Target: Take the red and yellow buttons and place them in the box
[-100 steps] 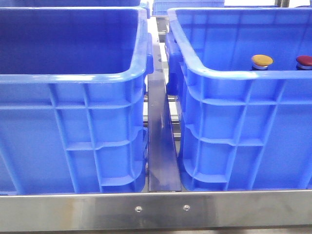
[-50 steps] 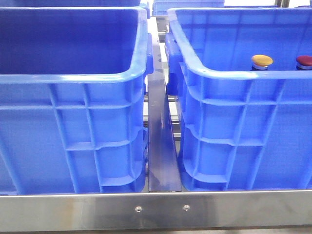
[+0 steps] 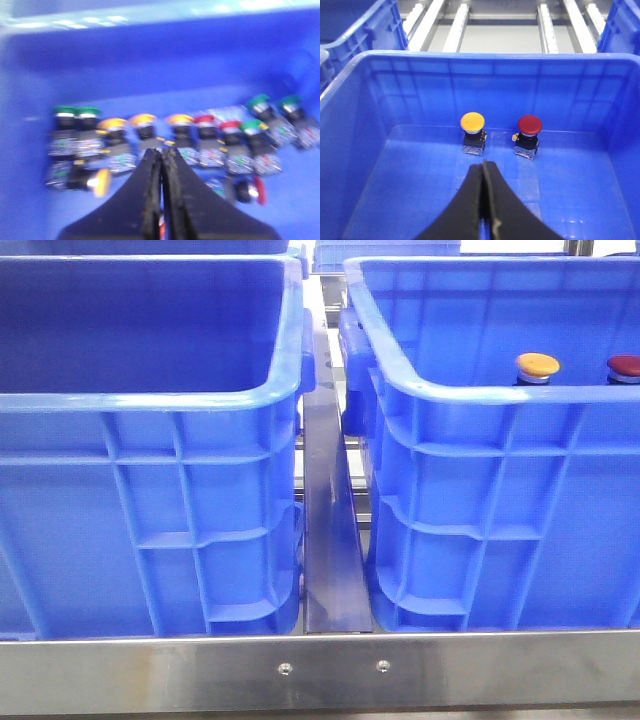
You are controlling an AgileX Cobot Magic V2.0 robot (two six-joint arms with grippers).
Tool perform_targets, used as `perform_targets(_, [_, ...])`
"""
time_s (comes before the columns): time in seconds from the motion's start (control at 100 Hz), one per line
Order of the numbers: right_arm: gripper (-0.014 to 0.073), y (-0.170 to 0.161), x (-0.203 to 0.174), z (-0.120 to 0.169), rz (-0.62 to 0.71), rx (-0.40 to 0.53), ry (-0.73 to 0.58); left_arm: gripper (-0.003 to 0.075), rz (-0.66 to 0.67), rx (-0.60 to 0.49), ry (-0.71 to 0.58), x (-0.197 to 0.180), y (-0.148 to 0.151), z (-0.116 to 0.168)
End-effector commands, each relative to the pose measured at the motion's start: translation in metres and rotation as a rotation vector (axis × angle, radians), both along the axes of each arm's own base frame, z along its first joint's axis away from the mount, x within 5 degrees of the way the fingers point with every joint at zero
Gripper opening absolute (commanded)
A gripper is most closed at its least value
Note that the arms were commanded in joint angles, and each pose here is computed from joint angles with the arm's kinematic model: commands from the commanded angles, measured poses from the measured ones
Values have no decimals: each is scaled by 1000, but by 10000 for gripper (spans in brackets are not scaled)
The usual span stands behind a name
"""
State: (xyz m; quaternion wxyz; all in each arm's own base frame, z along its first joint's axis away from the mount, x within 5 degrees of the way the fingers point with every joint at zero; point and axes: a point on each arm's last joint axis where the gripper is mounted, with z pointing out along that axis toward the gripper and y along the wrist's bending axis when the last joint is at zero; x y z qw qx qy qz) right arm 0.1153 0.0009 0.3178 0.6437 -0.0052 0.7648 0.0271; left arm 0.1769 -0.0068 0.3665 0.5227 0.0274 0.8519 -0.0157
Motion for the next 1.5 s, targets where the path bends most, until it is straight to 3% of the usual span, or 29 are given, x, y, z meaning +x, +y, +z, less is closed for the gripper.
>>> perform_targets(0.0, [-103, -3, -10, 9, -51, -6, -104, -20, 30, -22, -153, -14, 3, 11])
perform_targets(0.38, [-103, 3, -51, -17, -50, -57, -217, -20, 41, -26, -384, -84, 5, -23])
perform_targets(0.67, [-103, 15, -70, -31, 56, -78, -188, -20, 39, -23, -509, -126, 5, -44])
perform_targets(1.49, [-103, 16, -74, -32, 66, -105, -190, -20, 39, -17, -536, -134, 5, -51])
